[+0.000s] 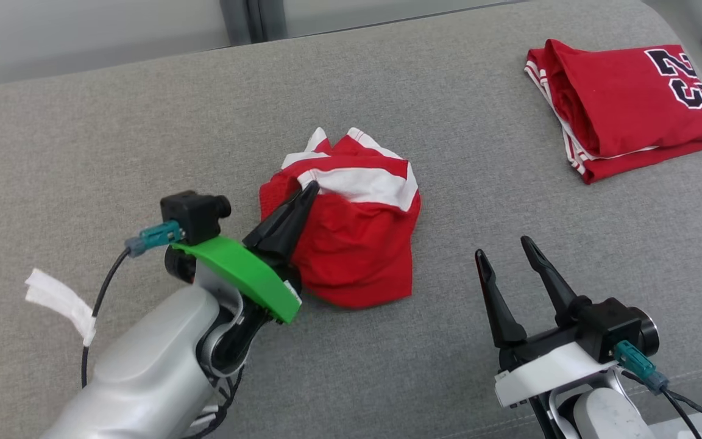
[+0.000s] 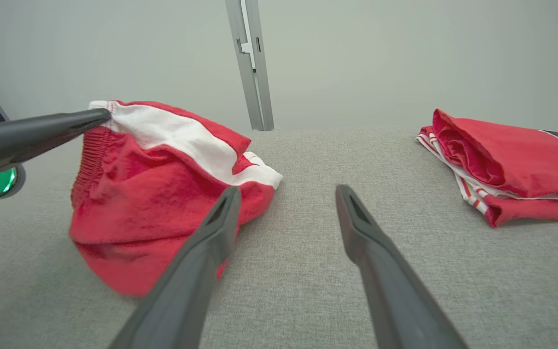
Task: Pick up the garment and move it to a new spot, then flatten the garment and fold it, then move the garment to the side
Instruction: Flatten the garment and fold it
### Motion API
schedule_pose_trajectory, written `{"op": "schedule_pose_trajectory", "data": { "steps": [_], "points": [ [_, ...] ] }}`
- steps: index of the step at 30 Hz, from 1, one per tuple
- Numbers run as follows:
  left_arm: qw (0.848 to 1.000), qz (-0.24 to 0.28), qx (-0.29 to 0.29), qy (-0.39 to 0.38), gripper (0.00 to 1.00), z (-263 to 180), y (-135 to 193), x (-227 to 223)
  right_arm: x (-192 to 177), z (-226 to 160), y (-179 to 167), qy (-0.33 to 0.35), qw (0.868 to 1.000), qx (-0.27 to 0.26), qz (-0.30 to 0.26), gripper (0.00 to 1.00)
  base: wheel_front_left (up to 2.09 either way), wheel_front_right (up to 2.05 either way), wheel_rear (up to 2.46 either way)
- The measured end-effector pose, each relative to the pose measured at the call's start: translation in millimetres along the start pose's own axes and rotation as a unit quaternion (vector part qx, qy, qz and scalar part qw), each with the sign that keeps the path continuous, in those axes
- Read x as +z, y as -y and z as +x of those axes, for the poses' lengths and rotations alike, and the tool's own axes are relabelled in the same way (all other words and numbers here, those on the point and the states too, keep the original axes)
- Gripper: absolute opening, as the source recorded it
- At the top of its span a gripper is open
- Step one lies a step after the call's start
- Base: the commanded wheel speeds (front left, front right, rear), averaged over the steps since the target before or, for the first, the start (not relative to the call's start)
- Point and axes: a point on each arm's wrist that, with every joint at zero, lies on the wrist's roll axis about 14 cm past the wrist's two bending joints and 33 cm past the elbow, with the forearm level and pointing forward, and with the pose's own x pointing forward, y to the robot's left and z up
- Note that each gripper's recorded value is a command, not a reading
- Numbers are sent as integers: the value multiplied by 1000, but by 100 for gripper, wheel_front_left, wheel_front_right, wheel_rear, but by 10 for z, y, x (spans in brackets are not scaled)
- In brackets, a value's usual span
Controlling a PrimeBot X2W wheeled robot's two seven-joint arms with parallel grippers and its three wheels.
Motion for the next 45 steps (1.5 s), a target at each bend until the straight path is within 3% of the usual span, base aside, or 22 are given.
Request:
{"op": "schedule_pose_trajectory", "data": {
  "steps": [8, 15, 18, 21, 27, 30, 33, 35, 37, 40, 45],
  "points": [
    [989, 66, -130, 9, 0, 534, 847, 571, 109, -89, 110, 15, 1000, -25, 2, 100, 0, 0, 0],
    [942, 165, -288, 48, 0, 680, 2070, 1196, 187, -234, 264, 24, 998, -56, 0, 100, 0, 0, 0],
    [929, 194, -312, 46, 0, 589, 2245, 1282, 228, -289, 302, 30, 998, -64, -1, 100, 0, 0, 0],
    [934, 202, -294, 21, 0, 505, 2035, 1171, 305, -295, 335, 42, 997, -68, -2, 100, 0, 0, 0],
    [970, 164, -174, -48, 0, 155, 909, 396, 327, -206, 256, 45, 998, -47, -10, 100, 0, 0, 0],
    [978, 159, -108, -86, 0, -133, 405, -92, 264, -151, 283, 34, 998, -39, -21, 100, 0, 0, 0],
    [969, 219, -48, -99, 0, -337, 11, -314, 169, -75, 275, 20, 999, -27, -26, 100, 0, 0, 0],
    [957, 287, -16, -46, 0, -311, -69, -71, 96, -20, 263, 8, 999, -15, -34, 100, 0, 0, 0],
    [948, 319, 9, -13, 0, -376, -130, 6, 42, 84, 233, 2, 999, -2, -38, 100, 0, 0, 0],
    [948, 310, 57, -34, 0, -648, -363, -247, 9, 239, 210, -1, 999, 15, -46, 100, 0, 0, 0],
    [947, 288, 143, 1, 0, -828, -707, -64, -149, 345, 128, -20, 998, 41, -49, 100, 0, 0, 0]
  ]
}}
